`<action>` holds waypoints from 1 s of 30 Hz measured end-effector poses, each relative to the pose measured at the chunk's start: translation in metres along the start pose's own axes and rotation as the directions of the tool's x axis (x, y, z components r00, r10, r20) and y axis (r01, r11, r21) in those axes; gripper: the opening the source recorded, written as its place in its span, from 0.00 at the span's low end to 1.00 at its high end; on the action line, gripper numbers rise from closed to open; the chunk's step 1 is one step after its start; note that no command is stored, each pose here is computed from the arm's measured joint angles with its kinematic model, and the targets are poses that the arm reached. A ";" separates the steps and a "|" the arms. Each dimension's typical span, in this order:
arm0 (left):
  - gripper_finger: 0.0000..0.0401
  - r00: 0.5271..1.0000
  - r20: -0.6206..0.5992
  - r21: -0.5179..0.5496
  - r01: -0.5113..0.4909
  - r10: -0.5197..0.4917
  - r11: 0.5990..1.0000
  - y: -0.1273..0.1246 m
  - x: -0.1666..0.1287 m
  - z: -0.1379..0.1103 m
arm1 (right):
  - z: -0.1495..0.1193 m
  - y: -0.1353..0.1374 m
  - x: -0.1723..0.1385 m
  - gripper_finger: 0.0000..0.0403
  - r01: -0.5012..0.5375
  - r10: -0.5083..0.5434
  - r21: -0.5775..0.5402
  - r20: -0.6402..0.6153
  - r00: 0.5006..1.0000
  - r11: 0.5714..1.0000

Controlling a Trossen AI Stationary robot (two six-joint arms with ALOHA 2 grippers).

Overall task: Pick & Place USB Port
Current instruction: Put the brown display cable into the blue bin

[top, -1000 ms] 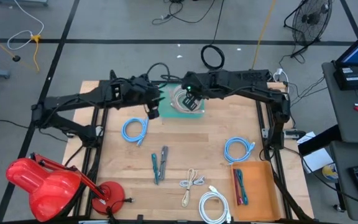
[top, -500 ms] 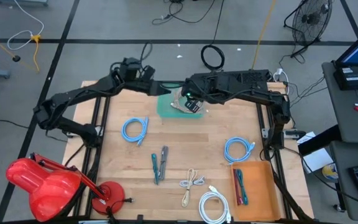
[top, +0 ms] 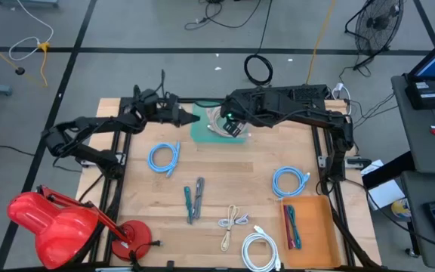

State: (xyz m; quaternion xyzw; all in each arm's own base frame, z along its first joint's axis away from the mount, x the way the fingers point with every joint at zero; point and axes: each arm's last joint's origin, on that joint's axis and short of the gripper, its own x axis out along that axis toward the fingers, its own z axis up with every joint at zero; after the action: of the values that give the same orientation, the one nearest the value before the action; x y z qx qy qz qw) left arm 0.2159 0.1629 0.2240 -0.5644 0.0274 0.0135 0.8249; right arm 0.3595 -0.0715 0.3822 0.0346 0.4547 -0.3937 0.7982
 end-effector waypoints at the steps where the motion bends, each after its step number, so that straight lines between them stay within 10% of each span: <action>1: 0.29 1.000 0.027 0.022 0.011 -0.012 1.000 -0.005 -0.001 0.002 | 0.000 0.000 0.000 0.02 -0.002 0.002 -0.002 -0.003 1.000 1.000; 7: 0.29 0.986 0.057 0.284 -0.169 0.159 0.944 -0.048 0.004 0.013 | 0.000 -0.001 0.001 0.02 0.000 0.000 0.016 -0.004 1.000 1.000; 14: 0.29 0.839 0.204 0.622 -0.509 0.504 0.595 -0.098 0.020 -0.001 | 0.002 -0.008 0.004 0.02 0.031 -0.031 0.048 -0.005 1.000 0.998; 24: 0.29 0.637 0.478 0.581 -0.746 0.604 0.326 -0.119 0.045 -0.049 | 0.007 -0.019 0.008 0.02 0.200 -0.203 0.051 0.050 0.978 0.978; 30: 0.18 0.610 0.542 0.548 -0.778 0.578 0.307 -0.134 0.075 -0.064 | 0.014 -0.019 0.008 0.02 0.251 -0.251 0.011 0.120 0.961 0.968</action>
State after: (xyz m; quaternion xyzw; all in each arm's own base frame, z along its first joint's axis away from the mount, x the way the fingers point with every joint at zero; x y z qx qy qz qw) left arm 0.2965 0.0542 0.3211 -0.1012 0.1658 0.4190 0.8870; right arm 0.3584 -0.0955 0.3899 -0.0490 0.4074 -0.4920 0.7678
